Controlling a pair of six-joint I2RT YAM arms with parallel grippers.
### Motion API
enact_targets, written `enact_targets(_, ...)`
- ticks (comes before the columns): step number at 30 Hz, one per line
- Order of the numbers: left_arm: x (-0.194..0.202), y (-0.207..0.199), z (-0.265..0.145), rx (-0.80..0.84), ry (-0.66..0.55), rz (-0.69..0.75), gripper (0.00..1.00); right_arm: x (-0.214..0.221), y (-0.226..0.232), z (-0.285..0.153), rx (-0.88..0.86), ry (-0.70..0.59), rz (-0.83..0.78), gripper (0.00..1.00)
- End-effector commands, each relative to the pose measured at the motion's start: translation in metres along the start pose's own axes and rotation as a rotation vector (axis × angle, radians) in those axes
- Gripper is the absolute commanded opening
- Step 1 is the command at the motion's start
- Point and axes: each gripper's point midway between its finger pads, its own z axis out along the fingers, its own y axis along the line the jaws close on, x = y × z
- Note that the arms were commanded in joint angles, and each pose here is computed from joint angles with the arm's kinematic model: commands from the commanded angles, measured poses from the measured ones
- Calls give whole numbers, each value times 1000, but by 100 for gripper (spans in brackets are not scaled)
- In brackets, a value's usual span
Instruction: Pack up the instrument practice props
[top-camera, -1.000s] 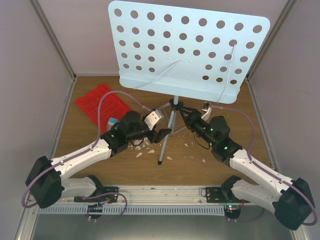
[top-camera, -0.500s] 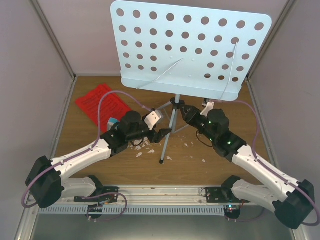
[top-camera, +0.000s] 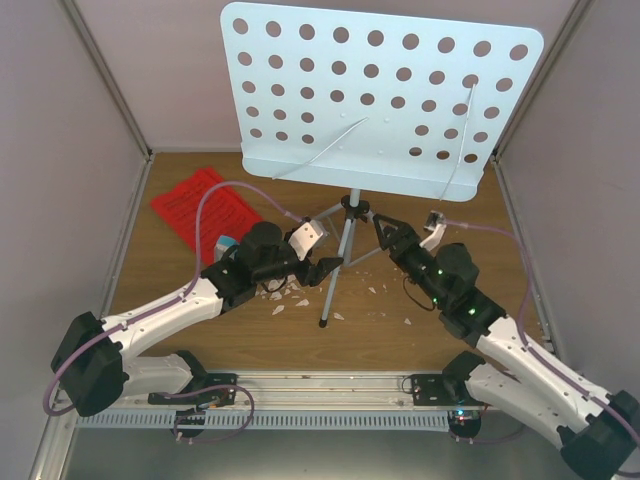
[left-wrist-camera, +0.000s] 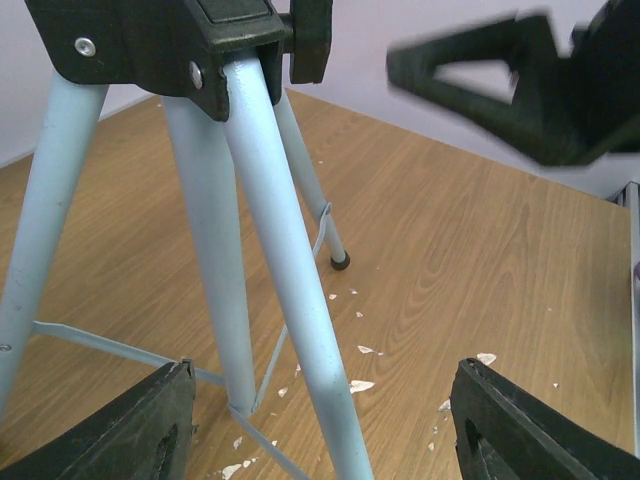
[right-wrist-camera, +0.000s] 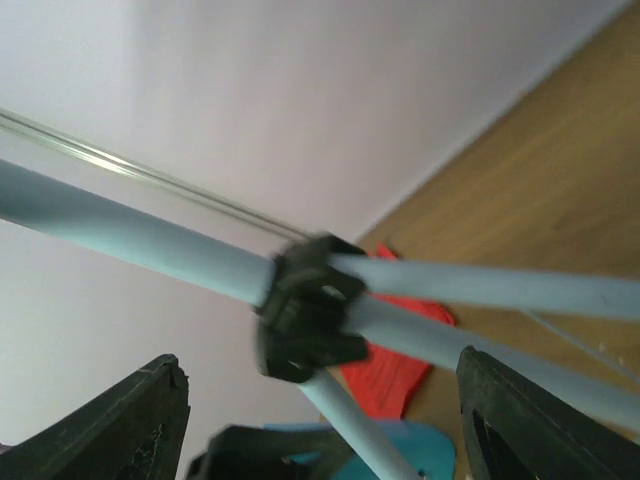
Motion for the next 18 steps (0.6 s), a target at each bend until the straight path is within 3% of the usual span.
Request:
enact_targets(1, -18, -1, 1, -5, -47, 28, 70, 15, -3, 2, -66, 49, 257, 74)
enact_targets(8, -20, -2, -1, -5, -51, 31, 70, 32, -21, 11, 28, 107, 564, 67)
enact_targets(18, -23, -3, -3, -7, -59, 35, 70, 42, -9, 27, 45, 188, 726, 63)
